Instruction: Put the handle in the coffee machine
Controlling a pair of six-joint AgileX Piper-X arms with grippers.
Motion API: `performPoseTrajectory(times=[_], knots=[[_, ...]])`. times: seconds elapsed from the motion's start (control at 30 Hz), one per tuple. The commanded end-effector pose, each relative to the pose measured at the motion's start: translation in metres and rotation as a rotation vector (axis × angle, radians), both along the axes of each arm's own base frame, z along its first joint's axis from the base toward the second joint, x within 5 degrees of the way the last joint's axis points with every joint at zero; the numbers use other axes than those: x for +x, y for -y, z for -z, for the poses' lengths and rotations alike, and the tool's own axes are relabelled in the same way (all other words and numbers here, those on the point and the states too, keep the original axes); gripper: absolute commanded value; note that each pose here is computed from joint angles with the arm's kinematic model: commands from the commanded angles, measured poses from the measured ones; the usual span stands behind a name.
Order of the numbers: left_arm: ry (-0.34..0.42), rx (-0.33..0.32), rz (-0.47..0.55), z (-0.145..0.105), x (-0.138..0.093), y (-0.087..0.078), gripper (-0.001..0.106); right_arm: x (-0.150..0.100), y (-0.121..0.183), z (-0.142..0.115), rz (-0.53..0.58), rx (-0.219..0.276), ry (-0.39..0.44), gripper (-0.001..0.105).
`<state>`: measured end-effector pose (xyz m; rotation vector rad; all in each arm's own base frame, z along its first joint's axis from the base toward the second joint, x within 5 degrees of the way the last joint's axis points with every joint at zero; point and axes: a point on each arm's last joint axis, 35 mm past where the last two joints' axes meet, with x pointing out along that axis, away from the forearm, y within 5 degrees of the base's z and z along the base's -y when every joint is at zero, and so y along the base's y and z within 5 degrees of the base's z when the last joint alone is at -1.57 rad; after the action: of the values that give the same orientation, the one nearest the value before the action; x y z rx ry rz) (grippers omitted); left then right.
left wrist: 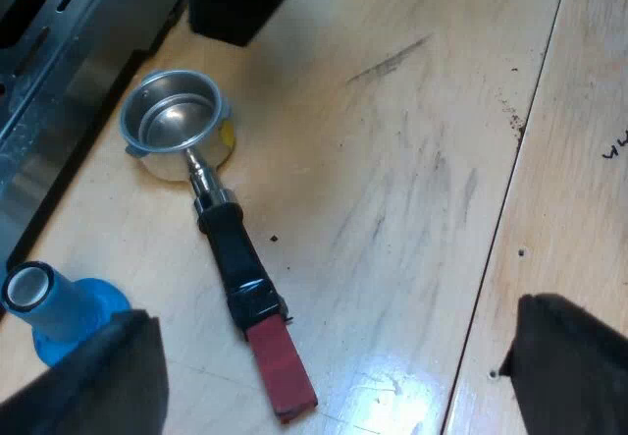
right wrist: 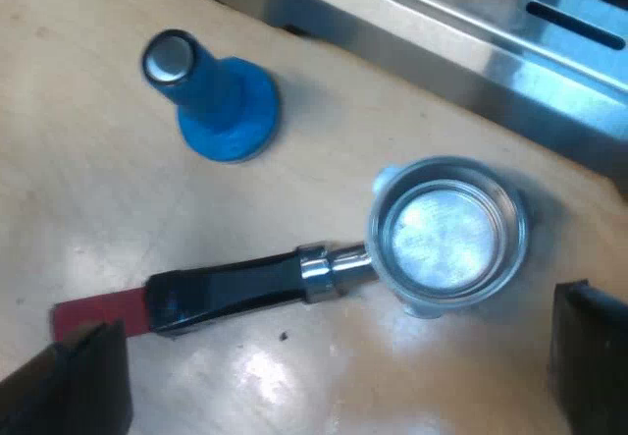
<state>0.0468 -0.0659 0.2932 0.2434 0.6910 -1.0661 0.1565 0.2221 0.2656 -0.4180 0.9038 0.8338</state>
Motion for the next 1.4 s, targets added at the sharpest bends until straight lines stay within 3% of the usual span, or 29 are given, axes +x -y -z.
performPoseTrajectory(times=[0.03,0.13,0.43,0.6,0.63,1.0,1.13,1.4], knots=[[0.0,-0.019,0.002,-0.003,0.0,0.001,0.073,0.009,-0.002,0.005,-0.053,-0.037,-0.011,0.087],[0.0,-0.019,0.002,-0.003,0.0,0.001,0.073,0.015,-0.006,0.013,-0.09,-0.099,-0.027,0.087],[0.0,-0.019,0.002,-0.003,0.0,0.001,0.073,0.027,-0.022,0.035,-0.226,-0.195,-0.017,0.087],[0.0,-0.019,0.002,-0.003,0.0,0.001,0.073,0.029,-0.025,0.044,-0.255,-0.22,-0.02,0.087],[0.0,-0.019,0.002,-0.003,0.0,0.001,0.073,0.031,-0.027,0.055,-0.278,-0.253,-0.033,0.087],[0.0,-0.019,0.002,-0.003,0.0,0.001,0.073,0.04,-0.037,0.078,-0.286,-0.281,-0.023,0.087],[0.0,-0.019,0.002,-0.003,0.0,0.001,0.073,0.042,-0.037,0.081,-0.261,-0.319,0.006,0.087],[-0.01,-0.009,0.004,0.002,0.0,0.001,0.073,0.045,-0.039,0.087,-0.251,-0.33,0.029,0.087]])
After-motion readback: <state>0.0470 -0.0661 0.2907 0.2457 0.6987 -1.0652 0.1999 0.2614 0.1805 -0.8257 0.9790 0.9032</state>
